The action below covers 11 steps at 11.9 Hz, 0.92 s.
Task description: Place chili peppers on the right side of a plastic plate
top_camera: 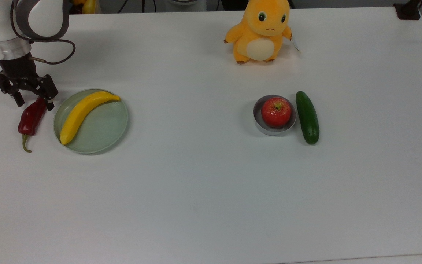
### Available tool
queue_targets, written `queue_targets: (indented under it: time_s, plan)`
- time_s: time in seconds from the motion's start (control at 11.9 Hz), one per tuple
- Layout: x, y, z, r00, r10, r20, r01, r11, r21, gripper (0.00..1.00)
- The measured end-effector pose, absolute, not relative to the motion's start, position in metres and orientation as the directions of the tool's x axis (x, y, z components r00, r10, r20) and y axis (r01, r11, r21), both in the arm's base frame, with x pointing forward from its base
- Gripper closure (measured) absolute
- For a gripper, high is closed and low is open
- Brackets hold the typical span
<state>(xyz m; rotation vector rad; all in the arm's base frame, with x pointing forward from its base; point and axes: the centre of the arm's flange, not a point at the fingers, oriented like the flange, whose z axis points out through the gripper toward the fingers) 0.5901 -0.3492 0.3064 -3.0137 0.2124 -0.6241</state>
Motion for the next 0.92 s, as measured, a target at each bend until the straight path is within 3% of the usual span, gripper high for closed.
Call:
queue_targets:
  time_s: [0.25, 0.59, 0.92]
  plan:
    - [0.595, -0.351, 0.324, 0.897, -0.139, 0.420, -0.119, -0.990, -0.074, 0.00]
    - [0.601, -0.350, 0.379, 0.854, -0.164, 0.494, -0.144, -0.986, -0.080, 0.00]
    - [0.590, -0.330, 0.440, 0.851, -0.263, 0.454, -0.171, -0.957, -0.234, 0.00]
